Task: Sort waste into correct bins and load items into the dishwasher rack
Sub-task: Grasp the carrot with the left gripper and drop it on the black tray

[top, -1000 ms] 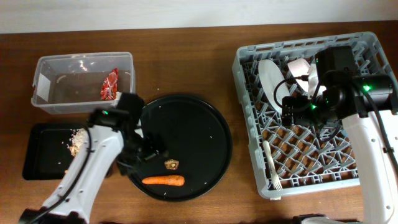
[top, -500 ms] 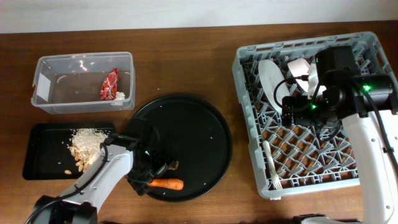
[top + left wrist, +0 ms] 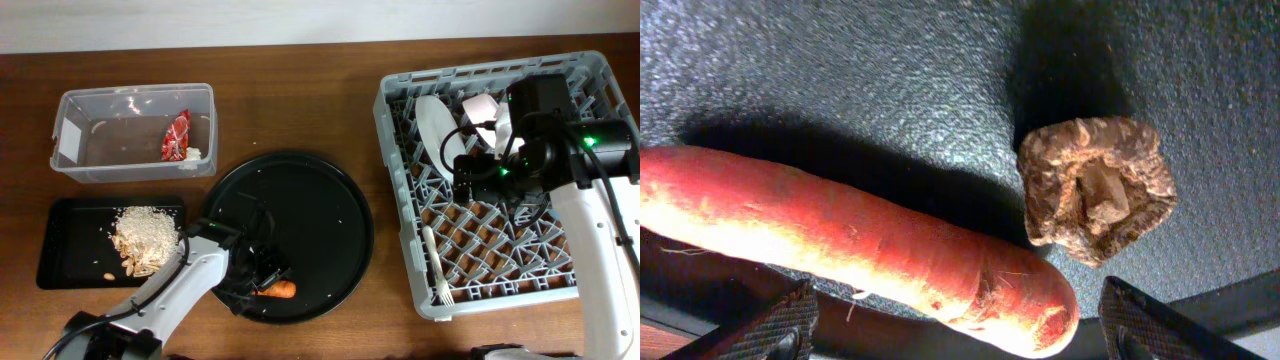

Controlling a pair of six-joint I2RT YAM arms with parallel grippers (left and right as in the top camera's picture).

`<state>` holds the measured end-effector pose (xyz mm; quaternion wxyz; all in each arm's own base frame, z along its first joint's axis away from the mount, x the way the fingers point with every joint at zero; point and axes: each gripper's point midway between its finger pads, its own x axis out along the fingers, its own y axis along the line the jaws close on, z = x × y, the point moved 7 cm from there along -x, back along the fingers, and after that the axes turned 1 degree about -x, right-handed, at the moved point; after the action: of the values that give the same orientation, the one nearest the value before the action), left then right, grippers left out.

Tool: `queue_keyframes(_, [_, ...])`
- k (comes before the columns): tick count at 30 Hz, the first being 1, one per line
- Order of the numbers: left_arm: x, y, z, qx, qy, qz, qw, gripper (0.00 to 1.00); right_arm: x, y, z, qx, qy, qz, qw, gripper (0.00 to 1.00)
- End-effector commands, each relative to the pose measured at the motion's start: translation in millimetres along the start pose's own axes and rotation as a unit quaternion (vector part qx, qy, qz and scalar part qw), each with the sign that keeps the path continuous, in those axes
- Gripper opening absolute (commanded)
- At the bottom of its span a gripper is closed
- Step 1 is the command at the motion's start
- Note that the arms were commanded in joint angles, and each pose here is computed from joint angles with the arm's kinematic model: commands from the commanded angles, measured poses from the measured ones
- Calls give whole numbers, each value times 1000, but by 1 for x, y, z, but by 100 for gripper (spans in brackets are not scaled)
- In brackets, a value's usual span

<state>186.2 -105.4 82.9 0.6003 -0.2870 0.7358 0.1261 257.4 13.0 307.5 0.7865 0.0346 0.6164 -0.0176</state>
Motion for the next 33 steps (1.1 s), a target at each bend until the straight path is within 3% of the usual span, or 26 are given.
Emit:
queue_keyframes(1, [5, 5, -1, -20, -4, 11, 1000, 89, 0, -2, 1, 0, -1, -6, 1000, 99])
queue_keyframes(6, [12, 10, 2, -24, -15, 15, 999, 89, 0, -2, 1, 0, -1, -7, 1000, 99])
queue_keyframes(10, [14, 11, 7, -22, -37, 20, 999, 65, 0, -2, 1, 0, -1, -6, 1000, 99])
queue_keyframes(13, [14, 8, 10, -19, -46, 12, 999, 57, 0, -2, 1, 0, -1, -7, 1000, 99])
queue_keyframes(16, [14, 5, 14, -16, -60, 6, 998, 41, 0, -2, 1, 0, 0, -7, 1000, 99])
queue_keyframes(20, [13, 8, 18, -16, -79, 17, 997, 31, 0, -3, 1, 0, 1, -7, 1000, 99])
queue_keyframes(26, [1, 0, 29, 31, -103, 15, 994, 30, 0, -3, 1, 0, 1, -7, 1000, 99])
queue_keyframes(33, [-64, -6, 68, 67, -185, 64, 978, 31, 0, -3, 1, 0, 1, -7, 1000, 99])
